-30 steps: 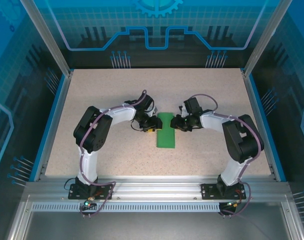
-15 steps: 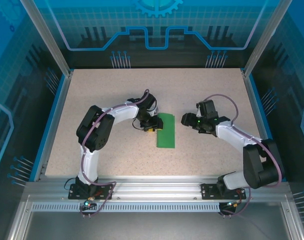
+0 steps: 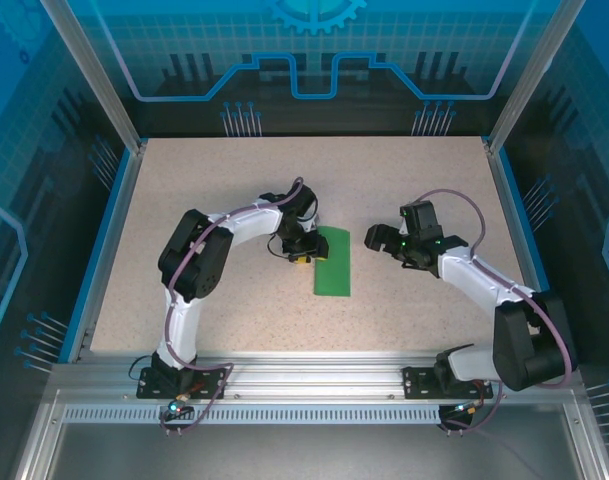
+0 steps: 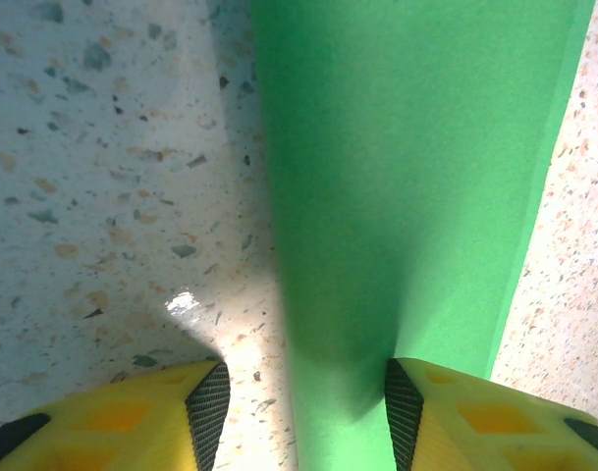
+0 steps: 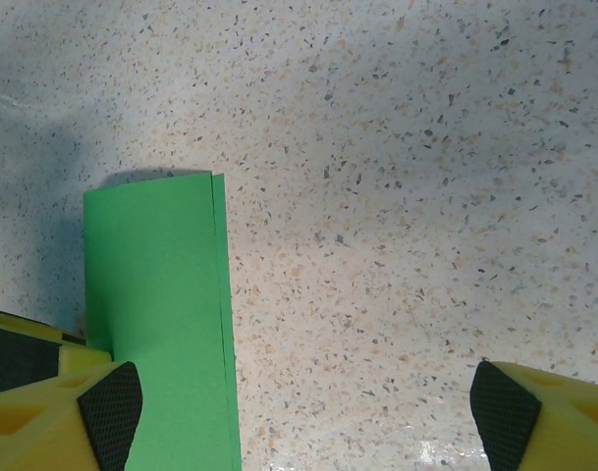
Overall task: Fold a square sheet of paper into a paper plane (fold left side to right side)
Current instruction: First fold in half a square sheet of paper at the center of the table.
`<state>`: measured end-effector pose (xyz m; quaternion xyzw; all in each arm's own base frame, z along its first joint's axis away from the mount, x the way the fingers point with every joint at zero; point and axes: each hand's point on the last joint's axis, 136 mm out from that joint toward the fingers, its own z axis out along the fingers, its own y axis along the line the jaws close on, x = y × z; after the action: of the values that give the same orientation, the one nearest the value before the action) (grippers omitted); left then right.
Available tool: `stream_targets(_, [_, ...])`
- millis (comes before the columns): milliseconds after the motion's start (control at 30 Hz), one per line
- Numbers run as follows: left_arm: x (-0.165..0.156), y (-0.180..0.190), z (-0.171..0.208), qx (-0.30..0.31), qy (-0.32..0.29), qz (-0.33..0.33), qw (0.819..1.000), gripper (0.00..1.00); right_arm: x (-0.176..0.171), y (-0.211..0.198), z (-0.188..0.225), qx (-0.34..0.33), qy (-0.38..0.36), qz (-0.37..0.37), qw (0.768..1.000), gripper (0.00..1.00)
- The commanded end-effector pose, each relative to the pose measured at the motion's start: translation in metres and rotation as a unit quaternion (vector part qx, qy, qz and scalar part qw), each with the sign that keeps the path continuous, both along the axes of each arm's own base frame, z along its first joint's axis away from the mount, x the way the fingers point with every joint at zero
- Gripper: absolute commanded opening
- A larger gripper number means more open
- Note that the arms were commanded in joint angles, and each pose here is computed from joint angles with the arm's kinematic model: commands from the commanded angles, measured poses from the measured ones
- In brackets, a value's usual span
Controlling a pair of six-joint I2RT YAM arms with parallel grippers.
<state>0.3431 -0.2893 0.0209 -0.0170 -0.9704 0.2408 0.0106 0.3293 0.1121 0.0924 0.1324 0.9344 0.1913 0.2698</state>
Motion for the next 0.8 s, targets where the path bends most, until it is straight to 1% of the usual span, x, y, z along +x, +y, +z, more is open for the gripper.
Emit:
stream_targets(0, [-0.019,-0.009,-0.034,0.023,0.026,-0.030,0.999,0.50,-0.002,-0.008,0.003,-0.004,0.000,-0.013,1.000,0.91])
stream_targets(700, [-0.024,-0.012,-0.047,0.038,0.042,-0.043,0.997,0.52,-0.004,-0.010,0.006,-0.006,-0.002,-0.012,1.000,0.93])
stream_targets(767, [-0.025,-0.011,-0.048,0.044,0.043,-0.046,0.997,0.53,-0.004,-0.010,0.006,-0.005,-0.002,-0.012,1.000,0.94])
